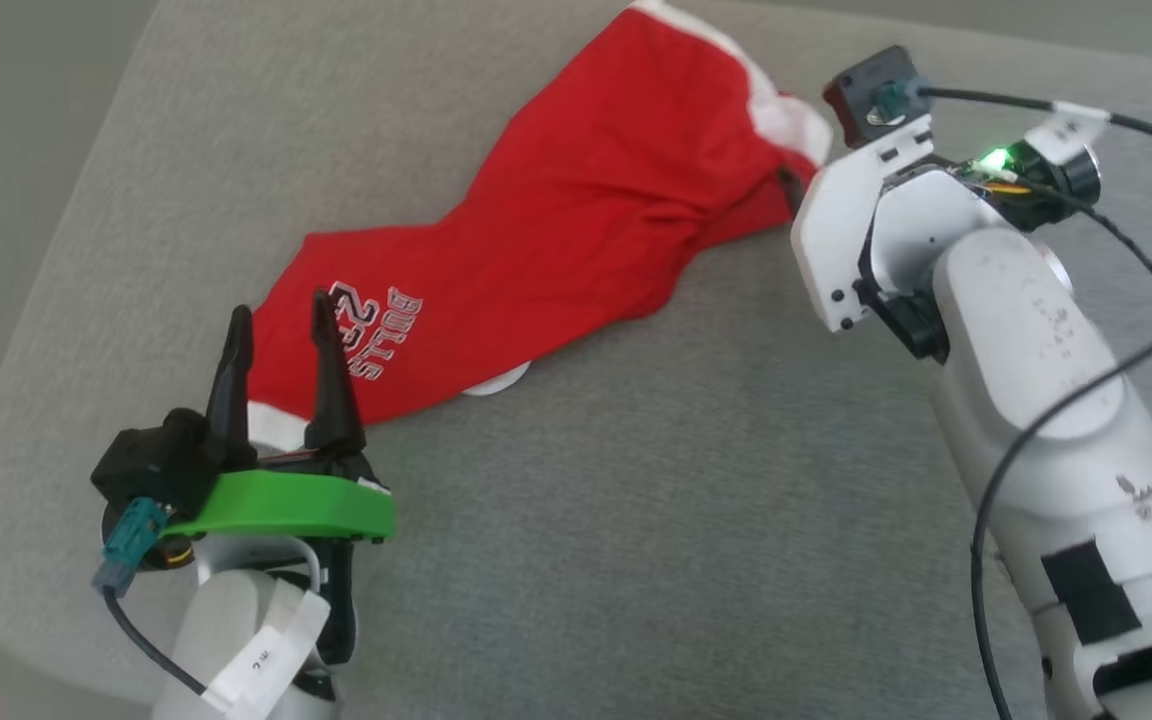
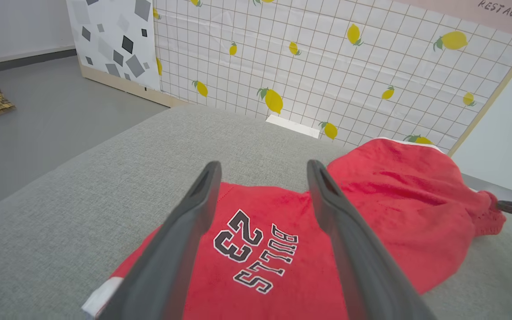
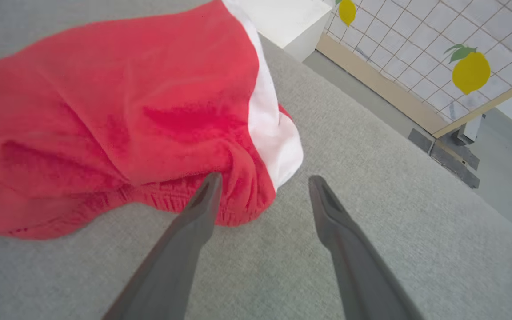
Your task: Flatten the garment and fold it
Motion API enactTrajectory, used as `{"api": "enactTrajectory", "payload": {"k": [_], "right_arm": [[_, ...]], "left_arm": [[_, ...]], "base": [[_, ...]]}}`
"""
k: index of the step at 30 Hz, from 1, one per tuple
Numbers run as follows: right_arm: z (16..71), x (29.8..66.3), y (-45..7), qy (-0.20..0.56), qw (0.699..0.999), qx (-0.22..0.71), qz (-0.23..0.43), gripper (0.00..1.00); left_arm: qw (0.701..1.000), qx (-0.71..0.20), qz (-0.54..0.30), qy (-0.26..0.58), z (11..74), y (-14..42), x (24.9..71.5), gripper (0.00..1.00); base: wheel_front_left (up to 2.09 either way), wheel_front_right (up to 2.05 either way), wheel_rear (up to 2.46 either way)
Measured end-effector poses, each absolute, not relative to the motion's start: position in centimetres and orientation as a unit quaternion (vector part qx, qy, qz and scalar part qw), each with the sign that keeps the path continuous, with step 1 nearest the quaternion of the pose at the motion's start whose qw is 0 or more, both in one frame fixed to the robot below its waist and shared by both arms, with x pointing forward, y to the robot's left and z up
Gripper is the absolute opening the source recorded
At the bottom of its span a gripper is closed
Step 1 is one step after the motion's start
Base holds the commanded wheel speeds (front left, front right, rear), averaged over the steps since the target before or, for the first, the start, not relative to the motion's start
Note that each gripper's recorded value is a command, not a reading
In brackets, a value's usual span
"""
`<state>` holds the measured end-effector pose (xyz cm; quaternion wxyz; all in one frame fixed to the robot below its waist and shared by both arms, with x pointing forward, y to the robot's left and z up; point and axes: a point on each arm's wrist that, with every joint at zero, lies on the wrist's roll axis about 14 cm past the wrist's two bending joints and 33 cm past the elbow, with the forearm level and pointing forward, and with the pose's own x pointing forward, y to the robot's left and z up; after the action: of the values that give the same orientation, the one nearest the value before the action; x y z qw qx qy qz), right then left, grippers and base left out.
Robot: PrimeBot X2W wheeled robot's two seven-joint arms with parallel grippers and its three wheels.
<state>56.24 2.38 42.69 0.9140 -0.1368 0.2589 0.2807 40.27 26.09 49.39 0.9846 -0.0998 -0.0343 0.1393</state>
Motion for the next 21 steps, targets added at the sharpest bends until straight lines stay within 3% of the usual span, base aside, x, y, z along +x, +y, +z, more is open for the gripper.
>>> {"api": "enactTrajectory", "payload": {"k": [10, 11, 12, 13, 21], "right_arm": [[36.7, 56.5, 5.9, 0.319, 0.874, -0.173, 0.324, 1.00], [36.6, 56.5, 6.1, 0.321, 0.873, -0.171, 0.326, 0.48], [36.6, 56.6, 6.3, 0.321, 0.872, -0.168, 0.328, 0.32], [36.7, 56.7, 6.6, 0.317, 0.875, -0.160, 0.331, 0.00], [39.3, 56.4, 6.8, 0.270, 0.896, -0.103, 0.336, 0.00]], "left_arm": [[0.981, -0.097, 0.169, -0.003, 47.3, 27.0, 39.7, 1.00], [0.981, -0.096, 0.171, 0.000, 47.2, 27.1, 39.7, 1.00], [0.981, -0.096, 0.171, 0.002, 47.0, 27.1, 39.7, 1.00], [0.981, -0.096, 0.171, 0.002, 47.0, 27.1, 39.8, 1.00], [0.981, -0.097, 0.165, -0.014, 48.0, 26.9, 40.0, 1.00]], "base": [[0.00, 0.00, 0.00], [0.00, 0.00, 0.00], [0.00, 0.00, 0.00], [0.00, 0.00, 0.00], [0.00, 0.00, 0.00]]}}
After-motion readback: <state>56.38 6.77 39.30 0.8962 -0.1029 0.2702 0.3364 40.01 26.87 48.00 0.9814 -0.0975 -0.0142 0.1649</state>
